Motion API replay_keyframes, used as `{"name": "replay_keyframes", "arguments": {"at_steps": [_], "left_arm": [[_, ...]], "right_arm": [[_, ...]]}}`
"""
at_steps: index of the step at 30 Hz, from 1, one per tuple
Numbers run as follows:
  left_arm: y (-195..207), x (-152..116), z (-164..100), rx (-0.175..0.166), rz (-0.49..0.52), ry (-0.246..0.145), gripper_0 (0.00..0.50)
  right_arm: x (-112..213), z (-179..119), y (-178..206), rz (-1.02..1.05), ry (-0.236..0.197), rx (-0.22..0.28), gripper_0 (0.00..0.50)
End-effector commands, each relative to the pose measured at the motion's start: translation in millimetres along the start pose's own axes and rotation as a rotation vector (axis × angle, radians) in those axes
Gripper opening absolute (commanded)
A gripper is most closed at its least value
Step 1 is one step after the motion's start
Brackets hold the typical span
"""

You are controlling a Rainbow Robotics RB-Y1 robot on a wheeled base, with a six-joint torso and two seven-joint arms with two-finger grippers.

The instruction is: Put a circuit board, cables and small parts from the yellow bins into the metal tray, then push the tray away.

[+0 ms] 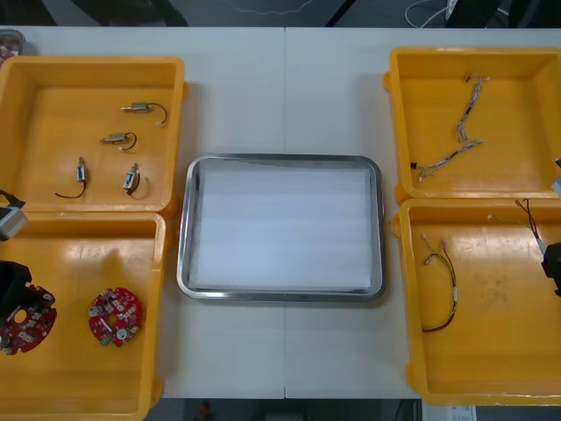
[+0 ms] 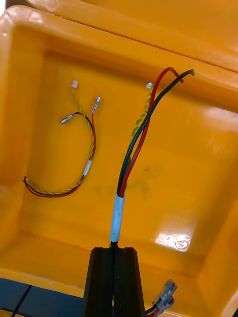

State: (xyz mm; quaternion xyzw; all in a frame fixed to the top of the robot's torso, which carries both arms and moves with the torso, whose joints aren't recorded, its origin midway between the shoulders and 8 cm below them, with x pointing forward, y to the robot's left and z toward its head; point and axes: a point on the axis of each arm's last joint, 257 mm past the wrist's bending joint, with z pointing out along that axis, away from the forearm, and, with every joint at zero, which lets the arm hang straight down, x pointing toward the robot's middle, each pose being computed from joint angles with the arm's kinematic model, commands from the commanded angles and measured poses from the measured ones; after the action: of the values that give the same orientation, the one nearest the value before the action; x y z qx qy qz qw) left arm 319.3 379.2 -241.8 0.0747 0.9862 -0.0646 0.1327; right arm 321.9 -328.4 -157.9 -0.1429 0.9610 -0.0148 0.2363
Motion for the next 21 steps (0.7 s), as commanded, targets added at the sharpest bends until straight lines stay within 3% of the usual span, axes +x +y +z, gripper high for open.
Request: {"name": "replay_keyframes", "arguments": {"at_steps": [1,8,15,21], "left_arm": [[0,-31,-39,-0.062,0.139,-0.035,0.001],[-22,-46,-54,-0.071,0.215,-0.002,0.0],[-49,-64,-57,-0.062,0.292,-0.016,0.0],[-75,-78,-57,-0.059,0.359,-0.009,0.0]], "right_arm": [[-12,-24,-3,-0.102,-0.044,0.048,0.0],[-18,-38,4,-0.194,-0.069,0.077,0.0],[-28,-42,7,-0.215,-0.096,0.084,0.0],[-27,-42,10,-0.228,-0.093,0.078,0.0]]}}
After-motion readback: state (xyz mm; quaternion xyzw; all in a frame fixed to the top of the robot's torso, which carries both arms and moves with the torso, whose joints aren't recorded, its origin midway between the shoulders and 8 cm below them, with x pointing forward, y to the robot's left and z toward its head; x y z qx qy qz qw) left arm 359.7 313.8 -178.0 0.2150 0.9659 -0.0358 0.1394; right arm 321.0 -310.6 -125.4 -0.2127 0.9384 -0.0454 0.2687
